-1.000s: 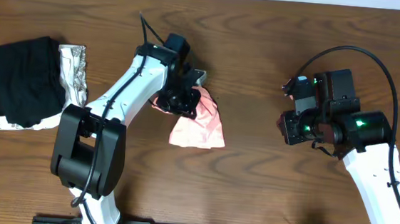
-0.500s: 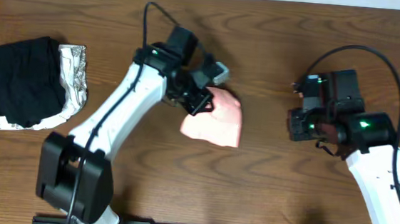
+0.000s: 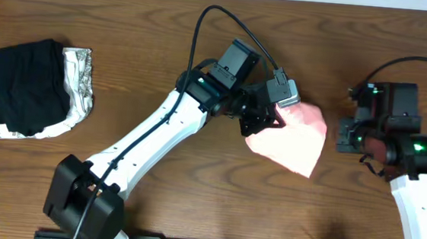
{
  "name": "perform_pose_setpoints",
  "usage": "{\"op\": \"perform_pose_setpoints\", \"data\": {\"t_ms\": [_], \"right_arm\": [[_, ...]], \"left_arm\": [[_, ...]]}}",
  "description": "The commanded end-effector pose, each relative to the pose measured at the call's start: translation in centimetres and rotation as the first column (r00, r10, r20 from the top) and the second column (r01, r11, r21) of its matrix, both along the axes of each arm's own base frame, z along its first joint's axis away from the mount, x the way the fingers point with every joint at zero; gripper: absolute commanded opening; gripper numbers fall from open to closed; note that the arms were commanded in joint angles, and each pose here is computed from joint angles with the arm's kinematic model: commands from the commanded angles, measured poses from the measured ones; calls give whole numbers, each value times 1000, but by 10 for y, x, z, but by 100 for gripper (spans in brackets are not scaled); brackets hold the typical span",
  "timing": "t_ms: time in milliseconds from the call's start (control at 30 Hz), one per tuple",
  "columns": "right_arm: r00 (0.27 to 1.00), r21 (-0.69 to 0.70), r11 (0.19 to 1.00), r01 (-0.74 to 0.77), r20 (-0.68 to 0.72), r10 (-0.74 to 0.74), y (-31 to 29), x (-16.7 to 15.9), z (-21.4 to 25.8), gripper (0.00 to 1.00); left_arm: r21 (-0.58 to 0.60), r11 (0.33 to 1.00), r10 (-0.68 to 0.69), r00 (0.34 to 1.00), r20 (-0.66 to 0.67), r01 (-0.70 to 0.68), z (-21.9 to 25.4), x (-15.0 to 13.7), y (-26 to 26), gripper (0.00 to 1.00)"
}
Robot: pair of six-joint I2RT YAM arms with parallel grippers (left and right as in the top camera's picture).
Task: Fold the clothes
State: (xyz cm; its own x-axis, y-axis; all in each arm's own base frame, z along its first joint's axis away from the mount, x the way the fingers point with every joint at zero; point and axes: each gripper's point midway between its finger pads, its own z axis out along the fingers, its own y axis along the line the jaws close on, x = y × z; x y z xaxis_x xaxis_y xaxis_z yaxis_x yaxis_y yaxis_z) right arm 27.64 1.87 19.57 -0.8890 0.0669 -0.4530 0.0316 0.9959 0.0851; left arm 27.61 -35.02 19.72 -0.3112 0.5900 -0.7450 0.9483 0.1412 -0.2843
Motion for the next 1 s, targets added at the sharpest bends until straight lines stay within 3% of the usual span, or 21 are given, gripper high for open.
{"op": "perform_pose_setpoints", "data": {"t_ms": [0,233,533,700,833,967], "right_arm": [[999,-16,999,47,20,-47,-14,-1,6,19],[987,10,988,156,27,-156,-32,6,5,31],[988,70,986,148,-54,-145,-26,21,-20,35],[989,129,986,107,-120,-92,-13,30,-41,37],[987,213,974,73,-156,-39,2,42,-57,40],[984,307,951,48,-179,8,18,54,-72,41]], "left_arm": [[-1,1000,7,999,-50,-7,-7,4,-2,6],[55,998,11,992,-127,-4,-31,0,1,6],[104,994,45,980,-194,-25,-47,0,9,6],[149,987,104,961,-258,-67,-63,6,20,6],[257,948,262,920,-290,-189,-80,24,41,6],[295,927,325,888,-325,-231,-85,30,59,6]]}}
